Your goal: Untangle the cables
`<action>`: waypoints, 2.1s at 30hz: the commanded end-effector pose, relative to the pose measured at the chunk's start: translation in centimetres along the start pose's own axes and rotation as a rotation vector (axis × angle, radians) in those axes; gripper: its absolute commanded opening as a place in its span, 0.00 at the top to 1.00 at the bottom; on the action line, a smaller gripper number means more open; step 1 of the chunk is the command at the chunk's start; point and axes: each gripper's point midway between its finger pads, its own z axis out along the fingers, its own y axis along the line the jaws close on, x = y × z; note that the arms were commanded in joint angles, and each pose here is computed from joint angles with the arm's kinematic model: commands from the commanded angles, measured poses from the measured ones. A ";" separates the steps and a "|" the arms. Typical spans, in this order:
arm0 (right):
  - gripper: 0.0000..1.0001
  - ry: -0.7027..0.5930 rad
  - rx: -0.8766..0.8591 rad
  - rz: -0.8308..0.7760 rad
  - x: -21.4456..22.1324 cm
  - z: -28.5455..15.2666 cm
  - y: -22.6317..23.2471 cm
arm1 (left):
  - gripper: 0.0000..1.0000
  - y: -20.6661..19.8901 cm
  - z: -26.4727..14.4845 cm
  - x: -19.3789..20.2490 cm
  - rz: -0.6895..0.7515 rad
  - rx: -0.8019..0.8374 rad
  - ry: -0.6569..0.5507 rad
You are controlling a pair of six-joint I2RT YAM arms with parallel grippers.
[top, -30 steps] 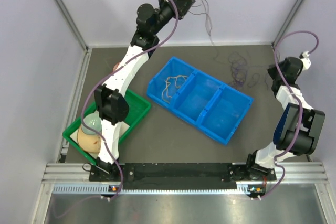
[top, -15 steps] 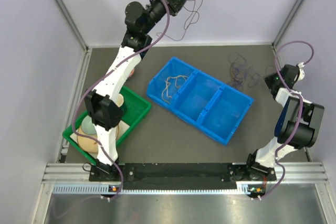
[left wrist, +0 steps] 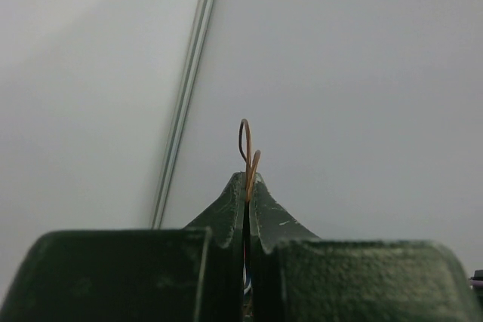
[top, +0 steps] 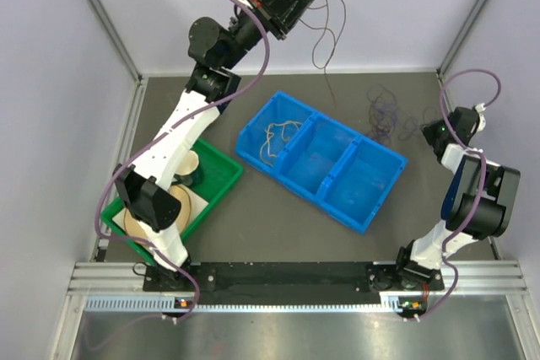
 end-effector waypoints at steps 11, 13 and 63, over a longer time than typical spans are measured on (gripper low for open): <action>1.00 -0.014 -0.067 -0.015 -0.2 -0.8 1.2 | 1.00 3.6 -1.1 9.7 -0.191 -0.059 0.077; 1.00 -0.016 -0.062 -0.024 -0.1 -0.9 1.0 | 1.00 4.3 -1.9 11.6 -0.229 -0.064 0.087; 1.00 0.019 -0.117 -0.013 0.6 -0.9 1.9 | 1.00 0.7 -3.0 16.5 -0.082 -0.086 0.199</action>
